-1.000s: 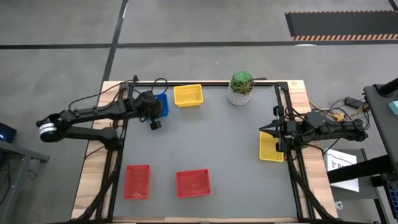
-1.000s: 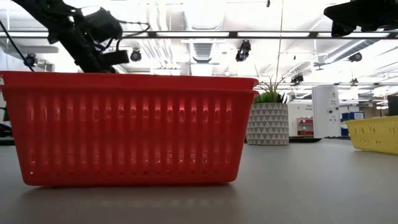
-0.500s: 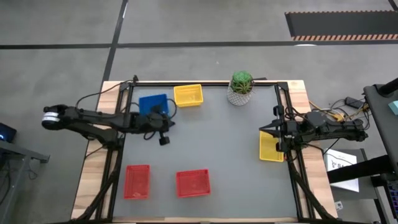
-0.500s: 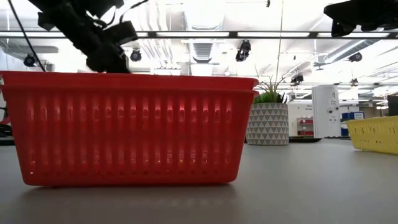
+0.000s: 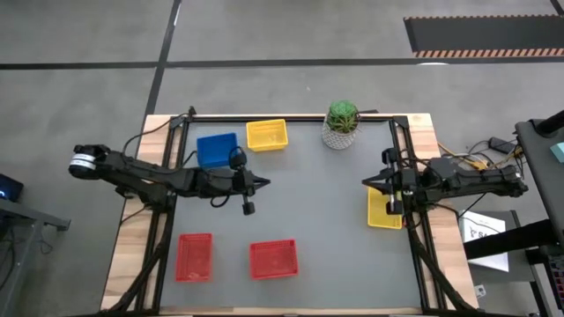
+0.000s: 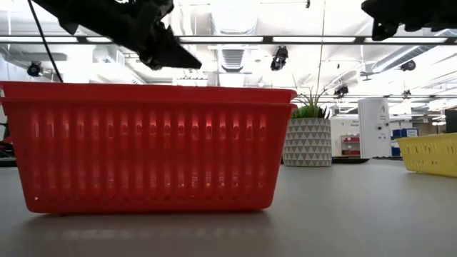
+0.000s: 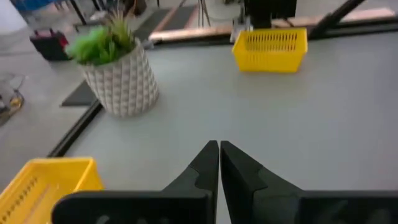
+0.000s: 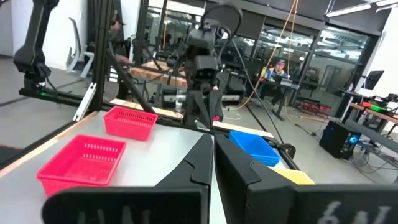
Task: Stack baskets by color
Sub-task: Stack the yellow basket on top of the yellow basket
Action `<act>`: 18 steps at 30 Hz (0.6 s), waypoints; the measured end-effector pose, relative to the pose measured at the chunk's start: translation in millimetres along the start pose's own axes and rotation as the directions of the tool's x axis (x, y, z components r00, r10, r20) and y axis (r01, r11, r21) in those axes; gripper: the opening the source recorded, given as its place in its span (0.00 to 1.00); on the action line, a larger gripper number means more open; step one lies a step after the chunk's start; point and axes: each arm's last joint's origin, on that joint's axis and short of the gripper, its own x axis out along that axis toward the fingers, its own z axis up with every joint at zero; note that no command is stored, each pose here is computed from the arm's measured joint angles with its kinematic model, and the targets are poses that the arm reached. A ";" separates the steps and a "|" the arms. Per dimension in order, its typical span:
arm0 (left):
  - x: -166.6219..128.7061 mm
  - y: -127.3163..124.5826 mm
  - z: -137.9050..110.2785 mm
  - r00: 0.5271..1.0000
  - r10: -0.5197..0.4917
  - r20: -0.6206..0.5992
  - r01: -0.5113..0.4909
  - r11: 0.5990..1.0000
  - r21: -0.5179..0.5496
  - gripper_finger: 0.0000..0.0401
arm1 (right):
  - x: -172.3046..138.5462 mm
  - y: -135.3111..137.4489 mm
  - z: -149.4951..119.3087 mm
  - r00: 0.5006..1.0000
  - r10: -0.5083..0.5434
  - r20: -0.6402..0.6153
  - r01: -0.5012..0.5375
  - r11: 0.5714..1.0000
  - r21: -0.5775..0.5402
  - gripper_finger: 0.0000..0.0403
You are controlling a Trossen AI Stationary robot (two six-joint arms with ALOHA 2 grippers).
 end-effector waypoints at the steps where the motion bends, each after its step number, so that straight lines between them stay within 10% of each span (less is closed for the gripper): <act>1: 0.5 -0.1 1.7 1.000 0.001 0.015 -0.001 1.000 0.006 0.00 | 4.8 0.2 -0.7 1.000 0.002 -0.007 -0.002 1.000 0.000 0.02; 18: 0.0 1.1 18.5 0.982 0.016 0.188 -0.023 0.999 0.038 0.00 | 50.0 7.6 -31.3 0.970 0.056 -0.235 0.048 0.907 0.418 0.02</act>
